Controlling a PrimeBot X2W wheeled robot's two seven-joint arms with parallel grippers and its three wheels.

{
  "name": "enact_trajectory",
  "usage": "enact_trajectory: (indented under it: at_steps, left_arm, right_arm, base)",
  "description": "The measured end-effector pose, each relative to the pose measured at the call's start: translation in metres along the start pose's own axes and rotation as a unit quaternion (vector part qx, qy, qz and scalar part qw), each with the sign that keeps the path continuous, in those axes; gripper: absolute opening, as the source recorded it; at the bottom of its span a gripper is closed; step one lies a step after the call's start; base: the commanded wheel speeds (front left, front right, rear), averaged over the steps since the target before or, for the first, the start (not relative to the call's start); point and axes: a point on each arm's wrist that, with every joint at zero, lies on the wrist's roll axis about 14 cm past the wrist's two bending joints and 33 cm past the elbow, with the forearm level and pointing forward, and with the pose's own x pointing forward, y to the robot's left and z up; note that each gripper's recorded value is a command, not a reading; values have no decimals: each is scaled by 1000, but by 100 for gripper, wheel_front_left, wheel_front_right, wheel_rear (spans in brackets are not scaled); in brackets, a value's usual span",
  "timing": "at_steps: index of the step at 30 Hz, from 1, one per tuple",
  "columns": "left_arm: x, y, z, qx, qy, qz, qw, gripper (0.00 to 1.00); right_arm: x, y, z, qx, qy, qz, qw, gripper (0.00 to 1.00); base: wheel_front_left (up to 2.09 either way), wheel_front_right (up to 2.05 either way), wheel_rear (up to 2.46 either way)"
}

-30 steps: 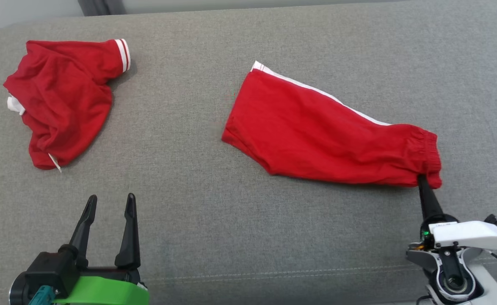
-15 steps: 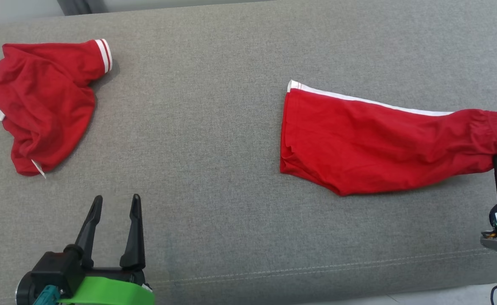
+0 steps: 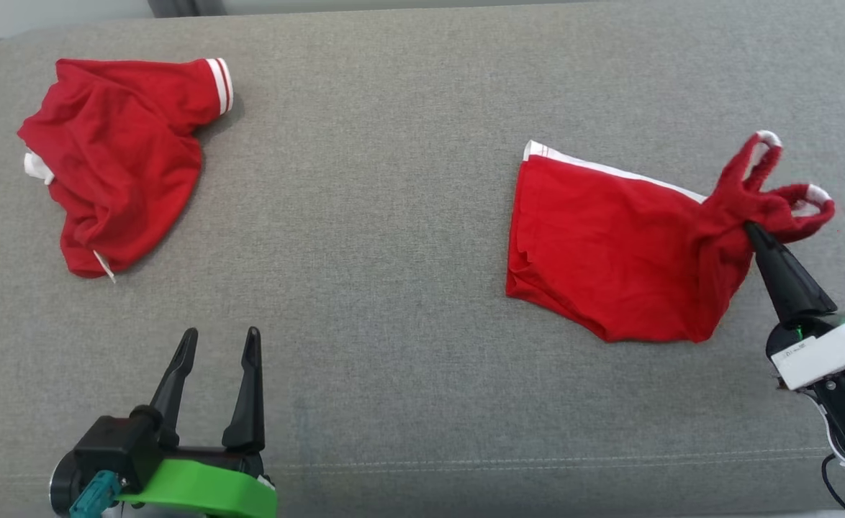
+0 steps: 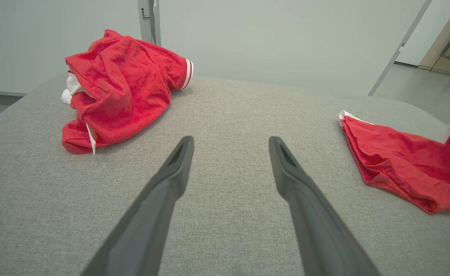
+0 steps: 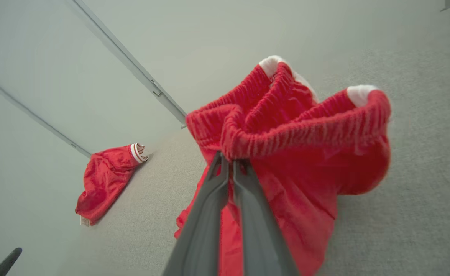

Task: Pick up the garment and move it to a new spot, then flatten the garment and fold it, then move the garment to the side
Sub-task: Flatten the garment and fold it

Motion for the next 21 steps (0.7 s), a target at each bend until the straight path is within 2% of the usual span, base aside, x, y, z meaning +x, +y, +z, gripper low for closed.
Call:
enact_trajectory:
  at_steps: [4, 15, 16, 17, 18, 20, 21]
  left_arm:
    - [0, 4, 6, -4, -10, 7, 1000, 100]
    - [-11, 20, 12, -21, -30, 39, 999, 100]
    - [-12, 22, 12, -22, -31, 43, 998, 100]
    - [-14, 25, 13, -24, -34, 48, 998, 100]
    - [-16, 27, 13, -23, -34, 52, 998, 100]
    - [-19, 32, 13, -22, -37, 62, 997, 100]
    - [-21, 35, 13, -22, -36, 67, 997, 100]
  right_arm:
    - [15, 25, -7, -50, 35, 51, 997, 0]
    - [38, 64, -55, -95, 146, 99, 980, 0]
    - [42, 66, -55, -97, 144, 97, 980, 34]
    - [45, 69, -55, -101, 145, 101, 979, 40]
    - [47, 74, -57, -104, 150, 108, 977, 40]
    - [50, 85, -62, -106, 160, 126, 973, 24]
    - [51, 90, -66, -107, 167, 132, 971, 25]
  base:
    - [0, 0, 0]
    - [0, 0, 0]
    - [0, 0, 0]
    - [0, 0, 0]
    - [0, 0, 0]
    - [0, 0, 0]
    - [0, 0, 0]
